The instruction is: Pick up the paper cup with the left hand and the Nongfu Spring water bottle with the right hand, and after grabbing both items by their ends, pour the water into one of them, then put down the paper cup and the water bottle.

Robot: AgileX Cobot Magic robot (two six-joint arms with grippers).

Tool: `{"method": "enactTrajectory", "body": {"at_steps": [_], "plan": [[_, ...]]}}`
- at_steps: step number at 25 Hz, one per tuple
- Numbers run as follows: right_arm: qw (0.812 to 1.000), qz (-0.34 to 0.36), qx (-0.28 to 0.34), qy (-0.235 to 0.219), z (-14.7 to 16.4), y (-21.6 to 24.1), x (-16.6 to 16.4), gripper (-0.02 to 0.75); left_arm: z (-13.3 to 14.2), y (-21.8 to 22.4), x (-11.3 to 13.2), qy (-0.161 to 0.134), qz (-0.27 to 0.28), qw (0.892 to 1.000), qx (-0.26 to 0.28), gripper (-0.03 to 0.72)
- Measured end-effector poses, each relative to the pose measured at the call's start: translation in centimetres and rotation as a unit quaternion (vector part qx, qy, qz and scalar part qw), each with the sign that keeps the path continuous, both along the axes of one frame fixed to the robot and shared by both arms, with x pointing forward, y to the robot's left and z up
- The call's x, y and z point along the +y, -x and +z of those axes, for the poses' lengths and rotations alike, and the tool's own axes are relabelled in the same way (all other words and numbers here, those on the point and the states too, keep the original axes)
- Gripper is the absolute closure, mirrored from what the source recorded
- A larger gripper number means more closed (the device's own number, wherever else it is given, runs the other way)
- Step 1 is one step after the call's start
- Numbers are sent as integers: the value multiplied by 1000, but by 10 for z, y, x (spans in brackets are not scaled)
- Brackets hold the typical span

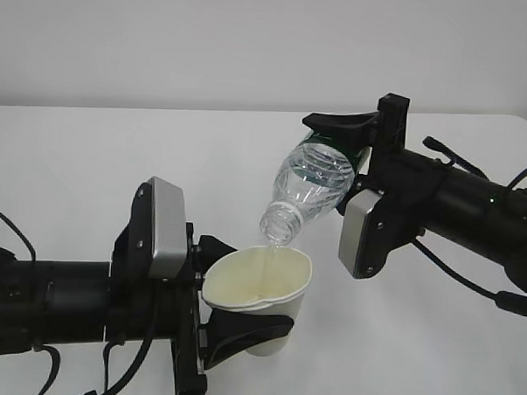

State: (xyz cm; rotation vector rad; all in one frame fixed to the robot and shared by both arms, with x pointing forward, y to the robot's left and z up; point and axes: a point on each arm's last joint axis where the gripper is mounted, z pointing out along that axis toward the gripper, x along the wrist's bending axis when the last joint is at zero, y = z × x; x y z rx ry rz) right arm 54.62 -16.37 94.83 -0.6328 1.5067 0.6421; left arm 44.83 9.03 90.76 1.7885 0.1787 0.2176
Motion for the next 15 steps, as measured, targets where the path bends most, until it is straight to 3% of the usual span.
{"method": "enactTrajectory", "body": {"at_steps": [15], "plan": [[1000, 0, -3, 3, 0, 0, 0, 277, 0, 0, 0, 0, 0, 1000, 0, 268]]}}
